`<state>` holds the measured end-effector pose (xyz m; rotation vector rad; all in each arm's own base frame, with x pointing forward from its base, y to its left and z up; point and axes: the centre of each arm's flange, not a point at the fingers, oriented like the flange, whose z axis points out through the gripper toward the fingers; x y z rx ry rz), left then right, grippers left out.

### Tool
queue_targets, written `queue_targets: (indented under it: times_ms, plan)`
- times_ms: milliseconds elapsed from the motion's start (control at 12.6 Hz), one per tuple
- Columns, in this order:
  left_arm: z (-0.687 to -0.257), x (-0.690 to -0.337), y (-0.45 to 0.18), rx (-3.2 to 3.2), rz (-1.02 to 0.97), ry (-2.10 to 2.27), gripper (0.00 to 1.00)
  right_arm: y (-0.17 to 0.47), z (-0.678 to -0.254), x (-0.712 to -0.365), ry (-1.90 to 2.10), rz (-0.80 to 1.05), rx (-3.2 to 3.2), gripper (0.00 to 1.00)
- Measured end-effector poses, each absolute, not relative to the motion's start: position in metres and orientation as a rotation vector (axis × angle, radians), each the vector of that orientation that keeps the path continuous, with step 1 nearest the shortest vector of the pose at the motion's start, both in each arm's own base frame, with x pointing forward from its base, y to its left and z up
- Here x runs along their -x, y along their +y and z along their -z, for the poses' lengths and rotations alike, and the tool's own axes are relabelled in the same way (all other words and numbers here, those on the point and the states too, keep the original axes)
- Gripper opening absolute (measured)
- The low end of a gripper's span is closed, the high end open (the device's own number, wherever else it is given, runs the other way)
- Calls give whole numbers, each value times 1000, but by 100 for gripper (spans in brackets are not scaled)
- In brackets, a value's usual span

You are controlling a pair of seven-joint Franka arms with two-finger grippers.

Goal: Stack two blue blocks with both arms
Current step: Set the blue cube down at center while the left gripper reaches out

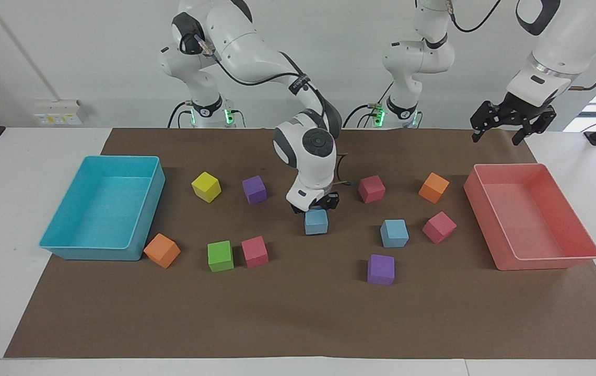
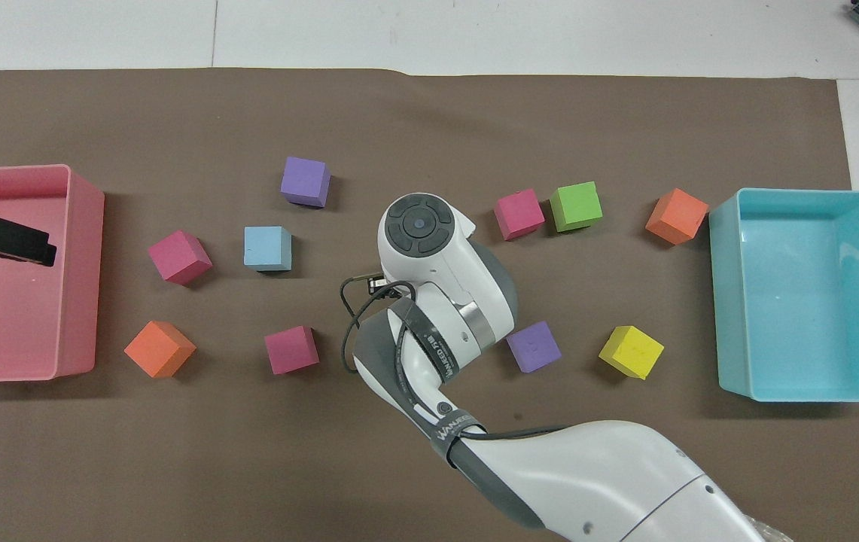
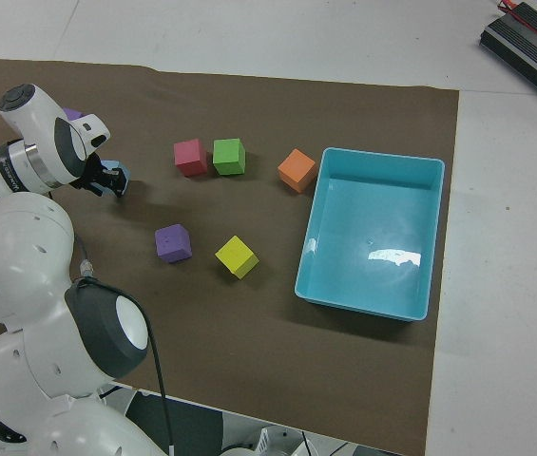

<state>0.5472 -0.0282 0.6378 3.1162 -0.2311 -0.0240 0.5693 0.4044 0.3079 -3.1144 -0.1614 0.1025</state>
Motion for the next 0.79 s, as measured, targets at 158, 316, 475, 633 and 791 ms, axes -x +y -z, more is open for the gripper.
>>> queue_targets:
  times_ms: [158, 316, 475, 633, 791]
  plan:
    - [-638, -547, -28, -3116, 24, -231, 100, 403, -301, -566, -122, -113, 3121, 51]
    - [-638, -547, -29, -3116, 24, -234, 100, 402, -297, -564, -113, -126, 3126, 51]
    - [-638, -547, -31, -3116, 28, -238, 100, 402, -295, -563, -114, -131, 3128, 51]
    - [-637, -546, -32, -3115, 32, -242, 100, 403, -295, -562, -118, -133, 3126, 51]
    - [-638, -548, -33, -3115, 16, -246, 100, 405, -295, -561, -120, -135, 3125, 47]
